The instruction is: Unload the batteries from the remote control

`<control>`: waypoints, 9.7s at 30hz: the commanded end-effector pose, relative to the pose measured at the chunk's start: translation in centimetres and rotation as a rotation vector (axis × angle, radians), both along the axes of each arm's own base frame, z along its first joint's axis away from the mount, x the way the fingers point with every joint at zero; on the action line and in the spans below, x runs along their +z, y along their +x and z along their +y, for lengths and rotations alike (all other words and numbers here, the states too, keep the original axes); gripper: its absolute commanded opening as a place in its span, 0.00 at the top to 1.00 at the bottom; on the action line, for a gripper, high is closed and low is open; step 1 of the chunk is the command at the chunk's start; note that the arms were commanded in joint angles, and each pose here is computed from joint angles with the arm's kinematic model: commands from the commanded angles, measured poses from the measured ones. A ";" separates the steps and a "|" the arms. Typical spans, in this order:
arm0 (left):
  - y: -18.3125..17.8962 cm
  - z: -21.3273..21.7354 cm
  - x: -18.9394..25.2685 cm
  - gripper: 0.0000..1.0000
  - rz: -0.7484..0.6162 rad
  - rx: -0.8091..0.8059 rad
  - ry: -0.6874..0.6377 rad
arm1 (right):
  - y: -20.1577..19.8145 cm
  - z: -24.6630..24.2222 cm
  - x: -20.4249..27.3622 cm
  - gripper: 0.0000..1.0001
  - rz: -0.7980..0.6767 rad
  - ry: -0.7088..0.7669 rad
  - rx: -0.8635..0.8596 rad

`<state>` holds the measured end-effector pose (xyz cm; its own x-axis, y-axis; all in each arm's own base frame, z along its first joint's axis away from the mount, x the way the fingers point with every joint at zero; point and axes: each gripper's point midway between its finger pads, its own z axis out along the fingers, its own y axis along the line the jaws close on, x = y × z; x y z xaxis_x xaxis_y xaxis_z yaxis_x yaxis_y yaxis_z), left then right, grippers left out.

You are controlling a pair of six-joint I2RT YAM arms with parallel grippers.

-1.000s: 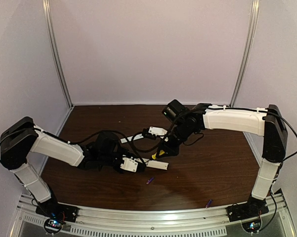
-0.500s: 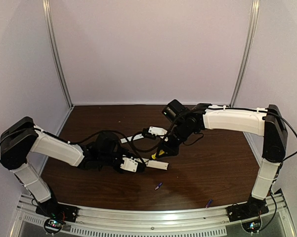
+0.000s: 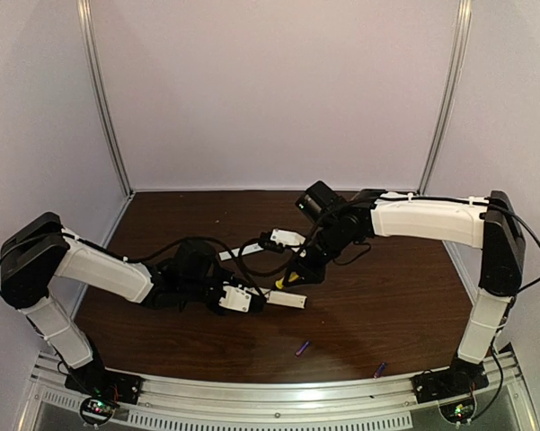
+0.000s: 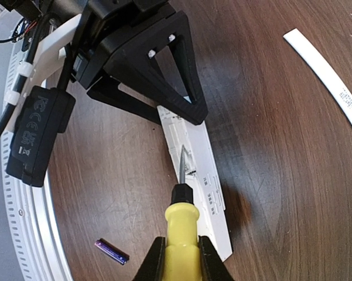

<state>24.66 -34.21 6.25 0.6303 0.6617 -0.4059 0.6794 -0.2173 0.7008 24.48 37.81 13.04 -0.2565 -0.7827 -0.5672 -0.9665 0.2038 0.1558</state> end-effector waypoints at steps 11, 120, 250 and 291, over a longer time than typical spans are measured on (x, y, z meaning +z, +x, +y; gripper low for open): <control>-0.2 0.1 2.7 1.00 -0.013 0.056 -0.104 | 0.4 -1.3 6.0 1.00 -0.137 0.098 -0.075; 8.8 18.9 1.2 0.09 0.425 1.512 -0.818 | 7.8 -9.0 13.8 1.00 -0.600 0.521 -0.805; -1.7 -5.1 10.1 1.00 0.946 0.293 -0.489 | 2.8 -3.5 12.0 0.44 -0.314 0.302 -0.394; 10.4 -11.8 -0.5 1.00 0.964 1.426 -0.800 | 7.8 -14.3 16.1 0.01 -0.648 0.375 -0.957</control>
<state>35.31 -45.91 7.28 -0.7190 -0.0506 -0.6932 0.2589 0.9061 -0.3346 32.40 24.19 29.18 -0.2146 -0.2377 -0.9473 -0.3973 0.9073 -0.1376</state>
